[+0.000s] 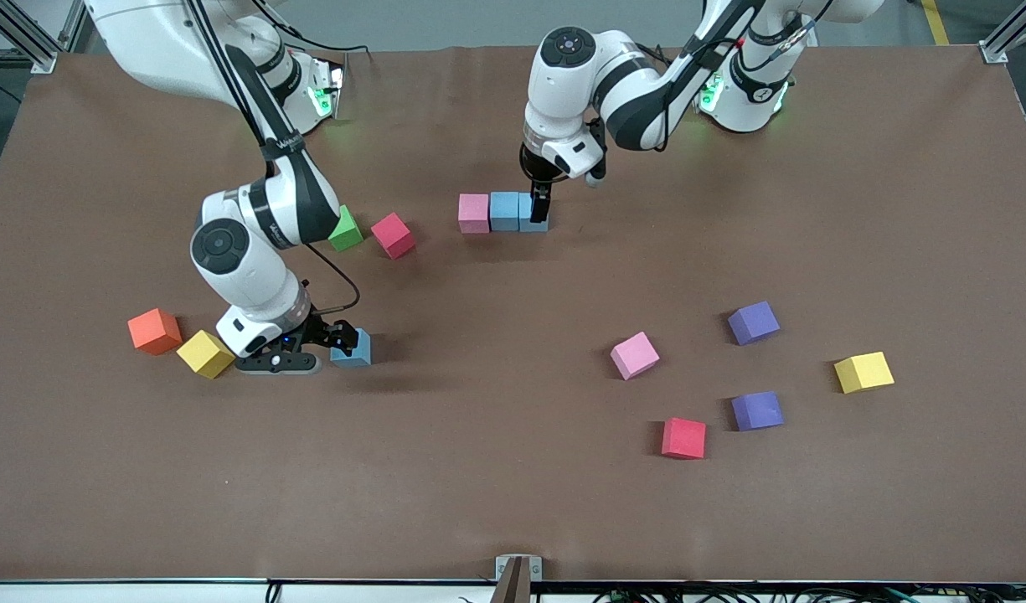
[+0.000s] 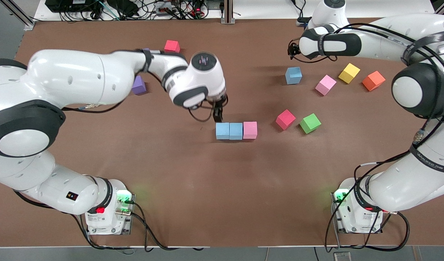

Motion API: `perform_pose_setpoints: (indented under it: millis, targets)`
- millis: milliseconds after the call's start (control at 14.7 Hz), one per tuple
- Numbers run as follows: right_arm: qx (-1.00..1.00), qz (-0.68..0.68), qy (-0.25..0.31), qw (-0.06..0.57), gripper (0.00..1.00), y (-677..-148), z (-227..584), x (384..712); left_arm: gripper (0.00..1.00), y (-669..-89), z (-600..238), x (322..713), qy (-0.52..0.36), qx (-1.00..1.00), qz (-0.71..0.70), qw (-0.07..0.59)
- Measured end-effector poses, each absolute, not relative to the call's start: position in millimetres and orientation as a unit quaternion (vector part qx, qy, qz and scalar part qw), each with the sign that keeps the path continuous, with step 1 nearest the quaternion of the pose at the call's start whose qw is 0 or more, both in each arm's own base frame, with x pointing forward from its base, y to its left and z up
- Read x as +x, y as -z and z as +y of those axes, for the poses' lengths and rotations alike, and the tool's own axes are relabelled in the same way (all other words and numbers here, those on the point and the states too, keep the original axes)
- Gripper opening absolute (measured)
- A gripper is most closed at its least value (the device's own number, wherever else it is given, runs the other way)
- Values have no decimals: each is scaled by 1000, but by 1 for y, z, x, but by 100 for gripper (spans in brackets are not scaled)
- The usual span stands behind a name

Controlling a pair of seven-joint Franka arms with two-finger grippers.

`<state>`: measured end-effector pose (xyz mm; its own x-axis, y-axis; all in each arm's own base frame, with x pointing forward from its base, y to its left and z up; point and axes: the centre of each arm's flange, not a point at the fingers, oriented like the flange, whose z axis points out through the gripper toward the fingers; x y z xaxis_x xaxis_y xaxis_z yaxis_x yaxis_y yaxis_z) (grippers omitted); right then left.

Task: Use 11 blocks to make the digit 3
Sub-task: 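Grasp a blue cube with the right gripper while the left gripper reaches pink, then grasp the pink cube with the left gripper while the right gripper carries blue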

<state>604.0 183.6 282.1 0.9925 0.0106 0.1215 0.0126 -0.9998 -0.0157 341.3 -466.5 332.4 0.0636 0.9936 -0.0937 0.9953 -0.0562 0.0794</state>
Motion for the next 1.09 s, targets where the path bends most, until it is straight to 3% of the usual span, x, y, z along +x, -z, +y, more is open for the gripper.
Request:
perform_pose_setpoints:
  millis: [543, 1085]
  targets:
    - [-999, -10, 31, 0, 100, -238, 187, 603, 100, -357, -389, 492, 8, 763, 643, 64]
    - [-1000, -17, 21, 0, 100, -227, 196, 599, 100, -340, -325, 612, 5, 823, 567, 27]
